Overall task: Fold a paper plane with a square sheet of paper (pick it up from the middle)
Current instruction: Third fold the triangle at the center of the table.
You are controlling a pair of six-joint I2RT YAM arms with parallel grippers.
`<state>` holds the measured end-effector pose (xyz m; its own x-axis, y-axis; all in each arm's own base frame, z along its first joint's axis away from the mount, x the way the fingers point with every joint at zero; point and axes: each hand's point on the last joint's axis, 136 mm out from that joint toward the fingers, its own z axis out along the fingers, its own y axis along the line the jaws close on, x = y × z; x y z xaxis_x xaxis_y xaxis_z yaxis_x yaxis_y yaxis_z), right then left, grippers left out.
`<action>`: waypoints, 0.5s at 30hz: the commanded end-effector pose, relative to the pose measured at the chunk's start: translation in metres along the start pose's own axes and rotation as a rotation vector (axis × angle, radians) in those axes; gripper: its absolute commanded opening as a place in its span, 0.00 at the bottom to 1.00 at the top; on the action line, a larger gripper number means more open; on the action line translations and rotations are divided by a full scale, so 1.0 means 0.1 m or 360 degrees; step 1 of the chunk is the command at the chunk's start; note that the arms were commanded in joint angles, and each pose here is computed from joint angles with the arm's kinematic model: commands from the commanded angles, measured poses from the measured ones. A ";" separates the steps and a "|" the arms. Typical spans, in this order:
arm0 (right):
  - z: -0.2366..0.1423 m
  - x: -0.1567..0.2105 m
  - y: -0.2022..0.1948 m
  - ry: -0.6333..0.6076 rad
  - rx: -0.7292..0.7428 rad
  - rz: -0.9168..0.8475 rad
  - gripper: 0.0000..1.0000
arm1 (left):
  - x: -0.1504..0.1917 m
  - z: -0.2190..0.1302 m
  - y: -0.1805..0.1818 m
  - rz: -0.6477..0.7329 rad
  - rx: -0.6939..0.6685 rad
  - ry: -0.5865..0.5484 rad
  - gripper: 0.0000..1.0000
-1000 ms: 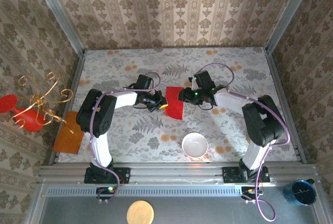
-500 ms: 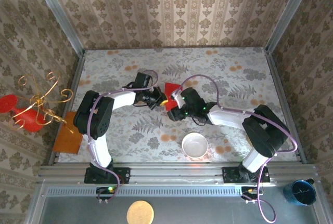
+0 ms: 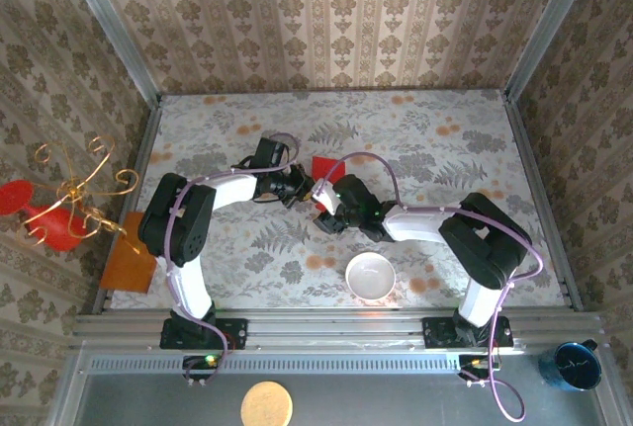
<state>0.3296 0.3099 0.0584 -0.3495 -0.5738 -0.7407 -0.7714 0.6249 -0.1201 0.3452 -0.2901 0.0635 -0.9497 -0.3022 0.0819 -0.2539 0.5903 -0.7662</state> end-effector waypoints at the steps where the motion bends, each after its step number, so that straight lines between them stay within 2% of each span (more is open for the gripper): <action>1: -0.02 -0.17 -0.17 -0.0105 0.0143 -0.0100 0.50 | 0.00 -0.08 -0.02 -0.0016 0.0010 -0.0024 0.00; 6: -0.20 -0.24 -0.25 -0.0205 0.0162 -0.0099 0.42 | -0.01 -0.11 -0.02 0.0000 -0.0003 -0.0035 0.00; 9: -0.18 -0.22 -0.22 -0.0196 0.0133 -0.0101 0.36 | -0.01 -0.10 -0.03 0.0003 0.0002 -0.0029 0.00; 15: -0.14 -0.23 -0.18 -0.0215 0.0087 -0.0070 0.32 | -0.01 -0.11 -0.04 0.0005 0.0006 -0.0030 0.00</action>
<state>0.3415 0.2985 0.0764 -0.2679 -0.5528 -0.7891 -0.7473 0.6361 -0.1919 0.3449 -0.2892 0.0647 -0.9490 -0.3048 0.0803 -0.2550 0.5925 -0.7641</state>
